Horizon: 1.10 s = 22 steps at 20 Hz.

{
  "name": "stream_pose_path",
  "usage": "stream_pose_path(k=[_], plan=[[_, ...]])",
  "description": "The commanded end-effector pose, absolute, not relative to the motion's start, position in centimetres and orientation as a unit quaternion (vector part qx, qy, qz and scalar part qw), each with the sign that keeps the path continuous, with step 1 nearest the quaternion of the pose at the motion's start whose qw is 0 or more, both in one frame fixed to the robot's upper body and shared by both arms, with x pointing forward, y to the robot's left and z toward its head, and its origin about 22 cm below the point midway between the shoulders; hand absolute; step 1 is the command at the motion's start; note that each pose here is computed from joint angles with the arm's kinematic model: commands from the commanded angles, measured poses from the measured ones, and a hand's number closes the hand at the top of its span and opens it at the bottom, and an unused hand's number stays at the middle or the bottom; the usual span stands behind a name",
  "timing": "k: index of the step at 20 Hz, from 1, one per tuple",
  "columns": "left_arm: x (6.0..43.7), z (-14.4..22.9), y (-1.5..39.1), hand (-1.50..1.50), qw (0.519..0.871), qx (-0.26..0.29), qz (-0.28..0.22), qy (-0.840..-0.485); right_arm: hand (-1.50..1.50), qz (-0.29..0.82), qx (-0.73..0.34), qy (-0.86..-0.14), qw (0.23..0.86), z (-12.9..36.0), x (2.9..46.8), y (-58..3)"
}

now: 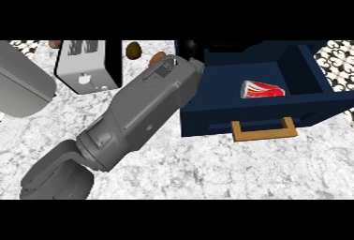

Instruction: Pick up the can, place it into the drawer and close the drawer

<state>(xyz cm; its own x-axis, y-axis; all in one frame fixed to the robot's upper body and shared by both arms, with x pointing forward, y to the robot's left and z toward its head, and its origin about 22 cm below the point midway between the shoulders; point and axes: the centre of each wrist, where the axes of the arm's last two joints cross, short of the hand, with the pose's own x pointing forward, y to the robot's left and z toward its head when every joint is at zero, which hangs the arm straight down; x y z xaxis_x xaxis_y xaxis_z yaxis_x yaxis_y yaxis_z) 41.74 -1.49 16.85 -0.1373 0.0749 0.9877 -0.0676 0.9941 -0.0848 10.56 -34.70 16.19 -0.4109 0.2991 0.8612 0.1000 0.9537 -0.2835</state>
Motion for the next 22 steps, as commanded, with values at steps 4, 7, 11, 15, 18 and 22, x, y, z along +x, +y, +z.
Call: stream_pose_path(k=[4,7,11,15,18,22], plan=[[41.5,18.6,-2.4,-1.50,0.630,-0.011,0.053,-0.774,-1.50,0.179,-0.187,-0.838,0.480,17.9,12.9,-32.1],[41.2,18.3,-2.6,-1.50,0.637,-0.014,0.052,-0.769,-1.50,0.213,-0.210,-0.829,0.473,18.7,14.1,-30.3],[41.3,18.4,-2.4,-1.50,0.648,-0.021,0.058,-0.759,-1.50,0.242,-0.235,-0.818,0.467,17.9,15.9,-28.2],[41.7,19.5,-2.5,-1.50,0.653,-0.023,0.069,-0.754,-1.50,0.268,-0.264,-0.806,0.456,17.7,19.3,-25.9],[42.1,18.0,-1.2,-1.50,0.660,-0.016,0.063,-0.749,-1.50,0.292,-0.285,-0.797,0.444,16.2,21.5,-25.4],[41.8,17.6,-1.5,-1.50,0.658,-0.003,0.059,-0.751,-1.50,0.336,-0.307,-0.781,0.429,14.7,24.5,-22.3]])
